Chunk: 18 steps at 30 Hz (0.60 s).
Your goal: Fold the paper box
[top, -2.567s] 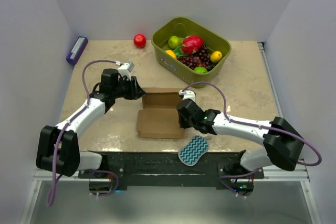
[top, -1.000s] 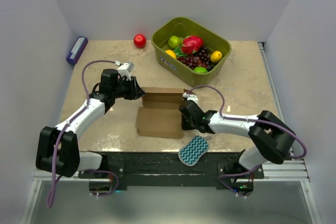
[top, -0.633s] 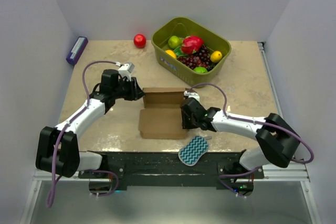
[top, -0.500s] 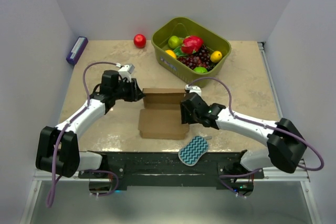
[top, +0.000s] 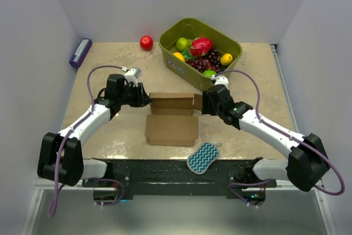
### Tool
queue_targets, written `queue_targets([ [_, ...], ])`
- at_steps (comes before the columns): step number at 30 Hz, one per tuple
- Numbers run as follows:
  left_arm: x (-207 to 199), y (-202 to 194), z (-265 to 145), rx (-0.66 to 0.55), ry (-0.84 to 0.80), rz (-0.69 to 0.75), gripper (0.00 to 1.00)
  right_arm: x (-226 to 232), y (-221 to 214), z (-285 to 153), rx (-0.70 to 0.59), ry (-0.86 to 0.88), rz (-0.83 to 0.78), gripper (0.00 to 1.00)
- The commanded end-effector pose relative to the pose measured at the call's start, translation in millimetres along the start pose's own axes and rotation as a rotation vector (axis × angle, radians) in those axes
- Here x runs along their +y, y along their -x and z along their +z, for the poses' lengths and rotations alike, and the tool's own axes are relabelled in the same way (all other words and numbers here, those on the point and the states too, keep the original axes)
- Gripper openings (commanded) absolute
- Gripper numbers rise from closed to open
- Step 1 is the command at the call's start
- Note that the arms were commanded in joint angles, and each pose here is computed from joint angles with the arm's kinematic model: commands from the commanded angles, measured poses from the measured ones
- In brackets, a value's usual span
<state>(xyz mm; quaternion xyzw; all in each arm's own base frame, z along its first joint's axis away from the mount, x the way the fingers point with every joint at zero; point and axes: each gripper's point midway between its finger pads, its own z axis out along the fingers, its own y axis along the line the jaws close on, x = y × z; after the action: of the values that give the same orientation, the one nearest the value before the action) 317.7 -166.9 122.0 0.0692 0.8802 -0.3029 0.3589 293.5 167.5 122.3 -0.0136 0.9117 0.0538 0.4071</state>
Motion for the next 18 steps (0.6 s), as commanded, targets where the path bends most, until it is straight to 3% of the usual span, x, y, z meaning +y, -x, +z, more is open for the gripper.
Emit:
queue_targets([
  [1, -2, 5, -3, -0.02, -0.003, 0.035, 0.34, -5, 15, 10, -0.075, 0.024, -0.038, 0.67],
  [13, 0, 4, -2, -0.017, 0.003, 0.035, 0.34, 18, 26, 37, -0.142, 0.122, -0.102, 0.48],
  [18, 1, 4, -2, -0.017, 0.008, 0.036, 0.34, 19, 27, 39, -0.153, 0.128, -0.116, 0.24],
])
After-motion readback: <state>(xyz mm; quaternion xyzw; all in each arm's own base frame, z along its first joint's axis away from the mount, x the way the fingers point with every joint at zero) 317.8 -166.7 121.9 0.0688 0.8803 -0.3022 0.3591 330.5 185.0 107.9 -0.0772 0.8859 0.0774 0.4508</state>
